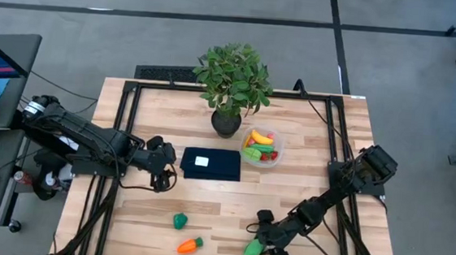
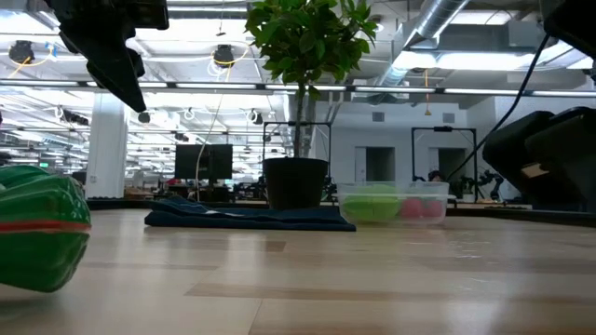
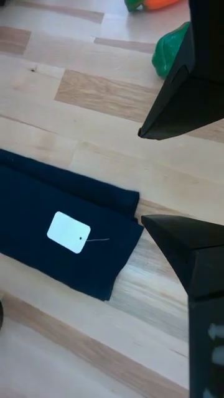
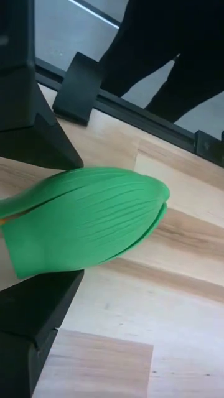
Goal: Pick and placing Produce into tupperware
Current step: Put the green corn into the transparent container
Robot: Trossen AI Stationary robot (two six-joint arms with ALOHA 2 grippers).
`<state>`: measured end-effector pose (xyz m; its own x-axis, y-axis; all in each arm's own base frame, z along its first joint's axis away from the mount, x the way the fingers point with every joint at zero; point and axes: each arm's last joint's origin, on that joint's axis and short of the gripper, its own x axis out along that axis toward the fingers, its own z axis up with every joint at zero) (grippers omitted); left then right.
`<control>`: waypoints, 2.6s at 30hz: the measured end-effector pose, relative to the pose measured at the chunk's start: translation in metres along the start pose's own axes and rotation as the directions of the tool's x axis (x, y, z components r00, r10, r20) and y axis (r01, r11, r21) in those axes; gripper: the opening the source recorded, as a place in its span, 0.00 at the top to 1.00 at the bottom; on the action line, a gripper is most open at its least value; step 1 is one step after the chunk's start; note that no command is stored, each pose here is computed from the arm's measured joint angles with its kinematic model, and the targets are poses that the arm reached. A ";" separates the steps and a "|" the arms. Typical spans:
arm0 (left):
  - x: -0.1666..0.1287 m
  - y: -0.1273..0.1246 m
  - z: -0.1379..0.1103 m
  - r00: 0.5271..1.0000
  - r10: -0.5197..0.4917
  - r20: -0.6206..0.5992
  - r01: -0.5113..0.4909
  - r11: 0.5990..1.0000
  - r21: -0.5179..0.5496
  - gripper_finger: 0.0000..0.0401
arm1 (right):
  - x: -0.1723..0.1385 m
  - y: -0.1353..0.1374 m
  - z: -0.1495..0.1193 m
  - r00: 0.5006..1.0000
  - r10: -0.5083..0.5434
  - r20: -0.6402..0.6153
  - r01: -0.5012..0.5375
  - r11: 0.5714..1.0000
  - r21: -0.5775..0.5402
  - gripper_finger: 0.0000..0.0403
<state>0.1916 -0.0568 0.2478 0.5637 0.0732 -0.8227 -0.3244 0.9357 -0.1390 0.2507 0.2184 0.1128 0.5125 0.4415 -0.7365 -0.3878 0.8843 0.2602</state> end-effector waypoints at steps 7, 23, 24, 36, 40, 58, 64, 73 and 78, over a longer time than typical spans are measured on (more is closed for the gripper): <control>0.000 0.000 0.000 1.000 0.008 0.006 -0.008 1.000 0.017 0.51 | 0.000 0.000 0.000 1.000 0.000 0.000 0.000 1.000 0.014 0.36; 0.000 0.001 0.000 1.000 0.019 0.013 -0.019 1.000 0.023 0.51 | 0.000 -0.004 0.002 1.000 -0.004 0.003 0.004 1.000 0.023 0.46; 0.000 0.001 0.000 1.000 0.020 0.014 -0.020 1.000 0.023 0.51 | 0.000 -0.004 0.002 1.000 -0.004 0.003 0.004 1.000 0.023 0.45; 0.000 0.001 0.000 1.000 0.021 0.014 -0.021 0.999 0.031 0.51 | 0.000 -0.004 0.002 1.000 -0.004 0.003 0.004 1.000 0.023 0.45; 0.000 0.001 0.000 1.000 0.021 0.014 -0.021 0.999 0.031 0.51 | 0.000 -0.004 0.002 1.000 -0.004 0.003 0.004 1.000 0.023 0.45; 0.000 0.001 0.001 0.999 0.036 0.025 -0.036 0.999 0.037 0.51 | -0.004 -0.017 0.009 1.000 -0.025 0.016 0.023 0.989 0.143 0.45; 0.000 0.001 0.001 0.999 0.036 0.025 -0.037 0.998 0.050 0.51 | -0.016 -0.025 0.015 0.999 -0.054 0.003 0.052 0.983 0.175 0.46; 0.000 0.001 0.001 0.999 0.042 0.030 -0.043 0.998 0.052 0.51 | -0.062 -0.047 0.035 0.993 -0.118 0.031 0.109 0.972 0.209 0.46; 0.000 0.001 0.001 0.999 0.042 0.030 -0.043 0.998 0.052 0.51 | -0.097 -0.061 0.041 0.986 -0.164 0.030 0.151 0.956 0.252 0.46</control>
<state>0.1919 -0.0553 0.2482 0.5722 0.1227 -0.8109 -0.3082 0.9484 -0.0740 0.2561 0.1276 0.1938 0.5921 0.2947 -0.7501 -0.0996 0.9504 0.2948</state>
